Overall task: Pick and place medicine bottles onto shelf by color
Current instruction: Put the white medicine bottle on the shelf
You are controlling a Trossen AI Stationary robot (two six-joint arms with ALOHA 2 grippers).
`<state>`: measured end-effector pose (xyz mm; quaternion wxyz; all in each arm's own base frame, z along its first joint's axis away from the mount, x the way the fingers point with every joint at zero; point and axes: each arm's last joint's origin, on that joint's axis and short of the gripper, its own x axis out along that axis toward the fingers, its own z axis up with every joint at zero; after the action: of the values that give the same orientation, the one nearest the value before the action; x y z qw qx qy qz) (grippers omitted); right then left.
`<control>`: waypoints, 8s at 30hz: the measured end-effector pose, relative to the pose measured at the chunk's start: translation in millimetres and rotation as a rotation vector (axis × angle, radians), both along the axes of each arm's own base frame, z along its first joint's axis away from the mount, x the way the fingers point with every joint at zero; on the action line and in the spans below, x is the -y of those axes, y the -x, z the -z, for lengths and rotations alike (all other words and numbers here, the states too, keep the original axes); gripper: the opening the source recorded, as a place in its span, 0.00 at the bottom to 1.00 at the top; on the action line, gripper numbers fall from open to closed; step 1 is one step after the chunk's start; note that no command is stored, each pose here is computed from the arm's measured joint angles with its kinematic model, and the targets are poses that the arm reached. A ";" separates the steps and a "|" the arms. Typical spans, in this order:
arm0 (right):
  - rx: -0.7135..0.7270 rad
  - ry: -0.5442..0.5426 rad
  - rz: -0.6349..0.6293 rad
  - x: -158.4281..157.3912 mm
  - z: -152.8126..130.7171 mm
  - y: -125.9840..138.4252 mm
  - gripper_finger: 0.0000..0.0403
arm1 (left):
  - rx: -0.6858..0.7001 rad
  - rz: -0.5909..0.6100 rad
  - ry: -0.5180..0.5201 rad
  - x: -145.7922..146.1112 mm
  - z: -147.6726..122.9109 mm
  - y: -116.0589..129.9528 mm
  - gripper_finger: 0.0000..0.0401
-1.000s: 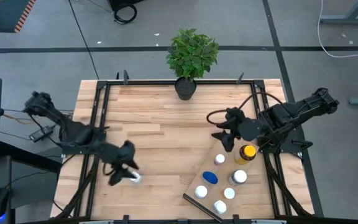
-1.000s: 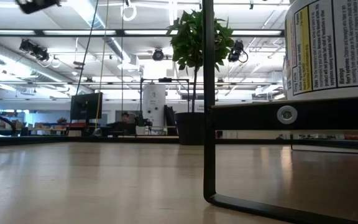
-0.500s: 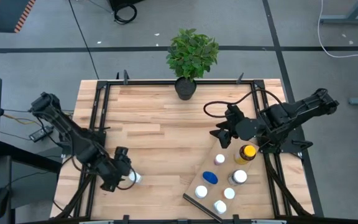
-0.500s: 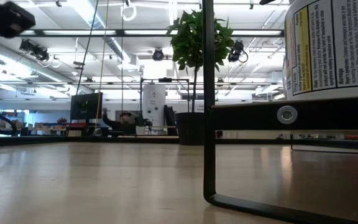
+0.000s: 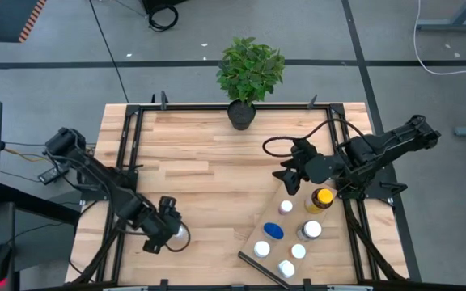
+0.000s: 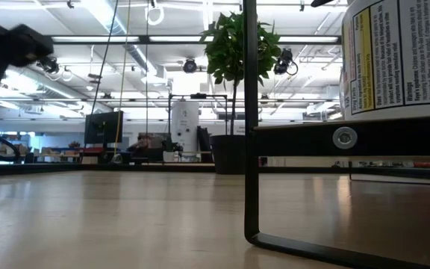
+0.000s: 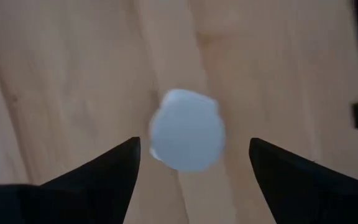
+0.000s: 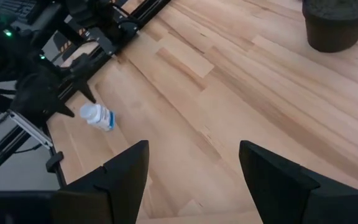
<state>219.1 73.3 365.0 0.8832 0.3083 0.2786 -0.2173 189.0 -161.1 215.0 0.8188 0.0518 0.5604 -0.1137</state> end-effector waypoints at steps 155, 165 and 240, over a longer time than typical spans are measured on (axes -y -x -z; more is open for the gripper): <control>-0.432 0.210 -0.554 67.3 154.7 -133.4 0.79 | 0.360 -0.676 0.329 -97.5 -103.1 -44.9 0.78; -0.441 0.247 -0.582 68.7 154.7 -133.1 0.79 | 0.363 -0.720 0.348 -97.9 -103.4 -45.3 0.78; -0.560 0.068 -0.177 19.7 114.1 35.6 0.48 | 0.430 -0.732 0.251 -101.3 -104.3 -46.3 0.78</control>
<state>183.6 53.6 250.9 0.7972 0.1811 0.5300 -0.2251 235.4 -59.8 319.3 0.9030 -0.2273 0.3407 0.1300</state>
